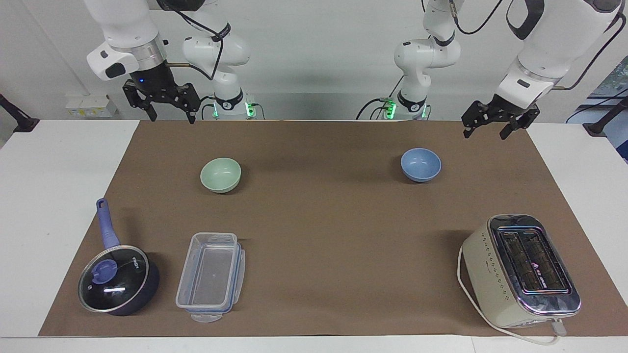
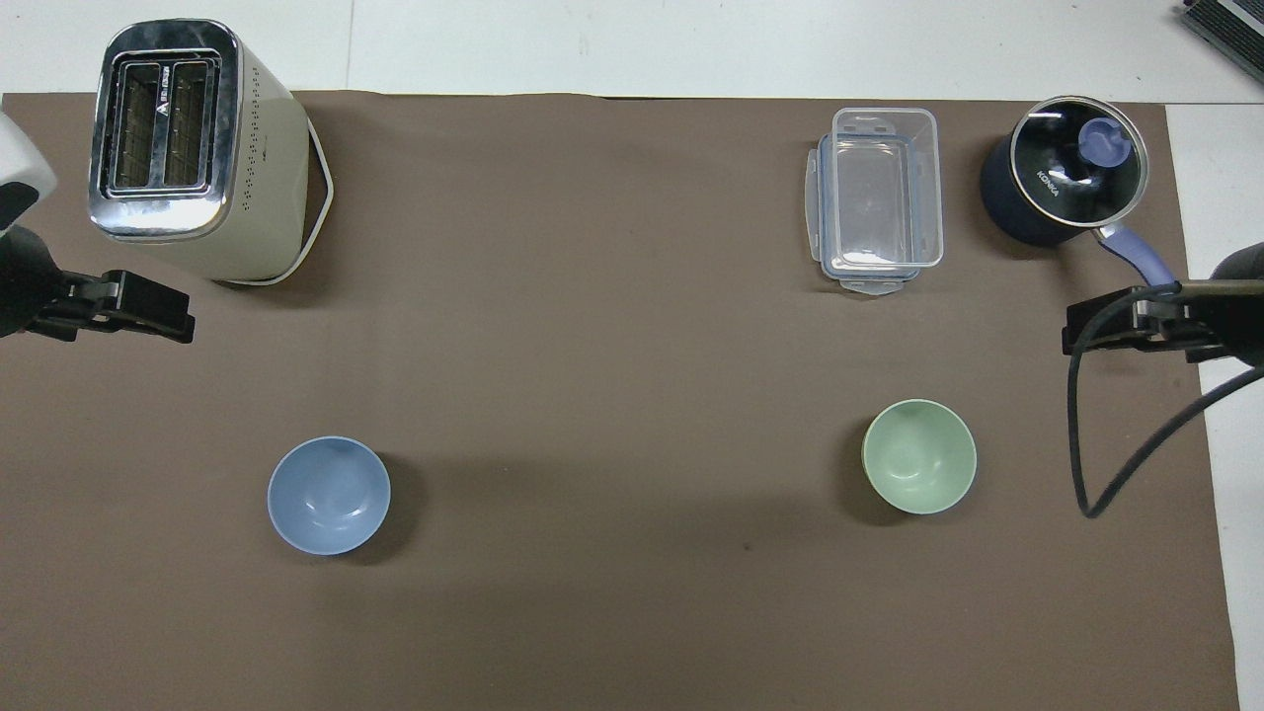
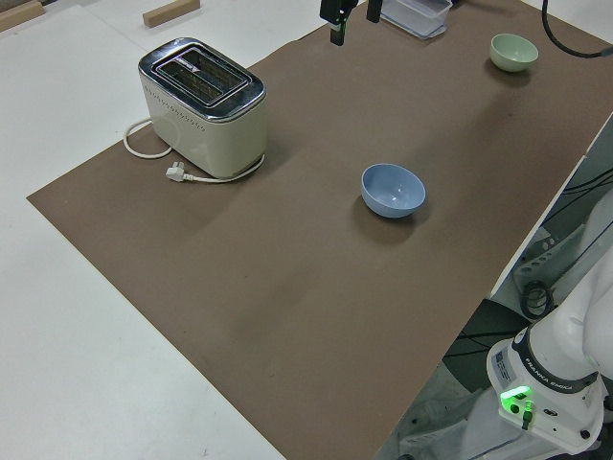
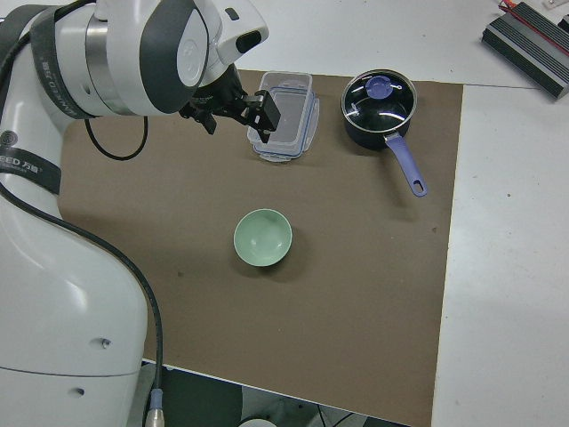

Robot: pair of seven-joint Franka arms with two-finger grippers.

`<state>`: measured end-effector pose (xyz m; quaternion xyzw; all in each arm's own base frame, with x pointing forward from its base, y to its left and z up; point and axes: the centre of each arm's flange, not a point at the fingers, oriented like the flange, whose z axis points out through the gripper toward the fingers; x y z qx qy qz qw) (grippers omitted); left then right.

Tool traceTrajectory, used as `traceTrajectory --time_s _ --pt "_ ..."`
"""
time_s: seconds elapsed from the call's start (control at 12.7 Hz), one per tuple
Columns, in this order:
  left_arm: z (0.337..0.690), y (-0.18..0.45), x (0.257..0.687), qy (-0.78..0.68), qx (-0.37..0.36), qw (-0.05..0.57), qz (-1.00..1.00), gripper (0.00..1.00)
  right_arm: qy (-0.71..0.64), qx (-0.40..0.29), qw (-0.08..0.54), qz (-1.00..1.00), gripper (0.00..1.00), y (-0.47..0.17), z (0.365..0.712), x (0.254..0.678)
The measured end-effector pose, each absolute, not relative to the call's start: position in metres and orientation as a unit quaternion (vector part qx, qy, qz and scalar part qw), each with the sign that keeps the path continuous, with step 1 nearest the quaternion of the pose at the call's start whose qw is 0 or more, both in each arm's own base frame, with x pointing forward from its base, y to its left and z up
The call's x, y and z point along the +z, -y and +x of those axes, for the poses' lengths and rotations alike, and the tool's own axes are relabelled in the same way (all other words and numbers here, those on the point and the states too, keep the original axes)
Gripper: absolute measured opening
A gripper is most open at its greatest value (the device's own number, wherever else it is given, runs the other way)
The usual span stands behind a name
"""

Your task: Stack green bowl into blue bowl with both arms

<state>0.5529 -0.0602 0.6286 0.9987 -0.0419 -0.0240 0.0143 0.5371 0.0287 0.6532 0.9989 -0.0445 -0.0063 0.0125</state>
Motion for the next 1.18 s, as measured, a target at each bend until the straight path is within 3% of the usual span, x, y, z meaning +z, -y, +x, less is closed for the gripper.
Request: traceTrajectory --time_s 0.63,1.18 --pt "0.545 0.030 0.601 0.013 -0.032 0.011 0.999 1.00 0.047 -0.006 0.012 0.999 1.00 -0.026 0.537 0.653" --pt "0.525 0.012 0.518 -0.006 -0.024 0.005 1.000 1.00 0.049 -0.007 0.012 0.999 1.00 -0.024 0.538 0.653"
